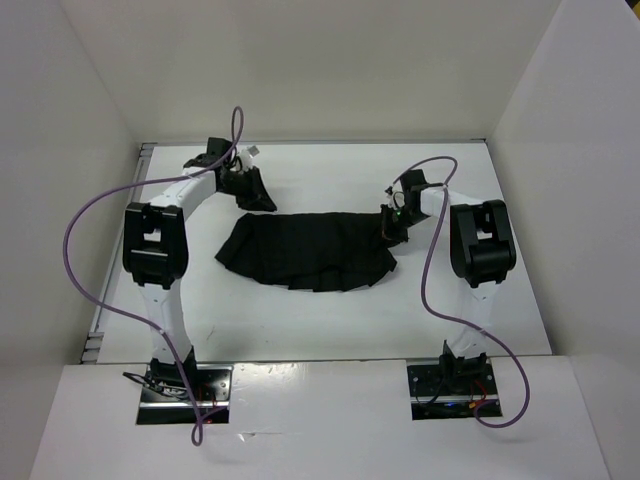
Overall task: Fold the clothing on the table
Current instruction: Fold the skirt
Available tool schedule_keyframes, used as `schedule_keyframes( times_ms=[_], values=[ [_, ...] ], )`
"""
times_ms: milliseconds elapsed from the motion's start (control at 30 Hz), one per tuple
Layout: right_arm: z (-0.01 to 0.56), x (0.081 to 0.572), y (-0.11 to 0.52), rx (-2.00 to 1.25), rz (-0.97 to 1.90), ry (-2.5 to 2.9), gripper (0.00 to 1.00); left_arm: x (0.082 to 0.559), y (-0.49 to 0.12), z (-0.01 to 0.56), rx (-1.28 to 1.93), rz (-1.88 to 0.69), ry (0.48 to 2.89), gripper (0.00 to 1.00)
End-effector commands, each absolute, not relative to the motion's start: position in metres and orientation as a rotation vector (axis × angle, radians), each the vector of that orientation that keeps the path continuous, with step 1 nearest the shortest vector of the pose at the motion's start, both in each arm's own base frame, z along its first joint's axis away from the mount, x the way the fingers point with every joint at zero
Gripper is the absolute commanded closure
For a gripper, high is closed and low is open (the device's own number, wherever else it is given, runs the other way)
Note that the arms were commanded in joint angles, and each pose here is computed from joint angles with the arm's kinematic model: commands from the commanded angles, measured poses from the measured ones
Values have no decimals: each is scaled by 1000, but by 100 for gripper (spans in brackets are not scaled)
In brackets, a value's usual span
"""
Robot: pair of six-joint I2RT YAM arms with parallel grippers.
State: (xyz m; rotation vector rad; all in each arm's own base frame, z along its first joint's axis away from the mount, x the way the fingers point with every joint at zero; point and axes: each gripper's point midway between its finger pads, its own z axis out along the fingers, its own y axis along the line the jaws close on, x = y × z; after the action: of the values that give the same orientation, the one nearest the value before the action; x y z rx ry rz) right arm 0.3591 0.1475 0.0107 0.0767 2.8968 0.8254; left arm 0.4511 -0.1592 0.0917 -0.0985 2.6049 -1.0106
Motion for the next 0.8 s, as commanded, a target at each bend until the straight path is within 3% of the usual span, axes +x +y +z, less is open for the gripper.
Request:
schedule_keyframes(
  times_ms=[0,233,633,767],
  values=[
    [-12,338,130,104,635,3008,100,439,-196,170,147,-1138,2437,80],
    [19,343,131,140,630,2928,100,372,-270,160,400,-1360,2478,80],
    [34,344,133,144,625,2899,100,311,-334,82,632,-1349,2694,82],
    [42,344,137,134,658,2880,100,312,-335,46,614,-1185,2786,83]
  ],
)
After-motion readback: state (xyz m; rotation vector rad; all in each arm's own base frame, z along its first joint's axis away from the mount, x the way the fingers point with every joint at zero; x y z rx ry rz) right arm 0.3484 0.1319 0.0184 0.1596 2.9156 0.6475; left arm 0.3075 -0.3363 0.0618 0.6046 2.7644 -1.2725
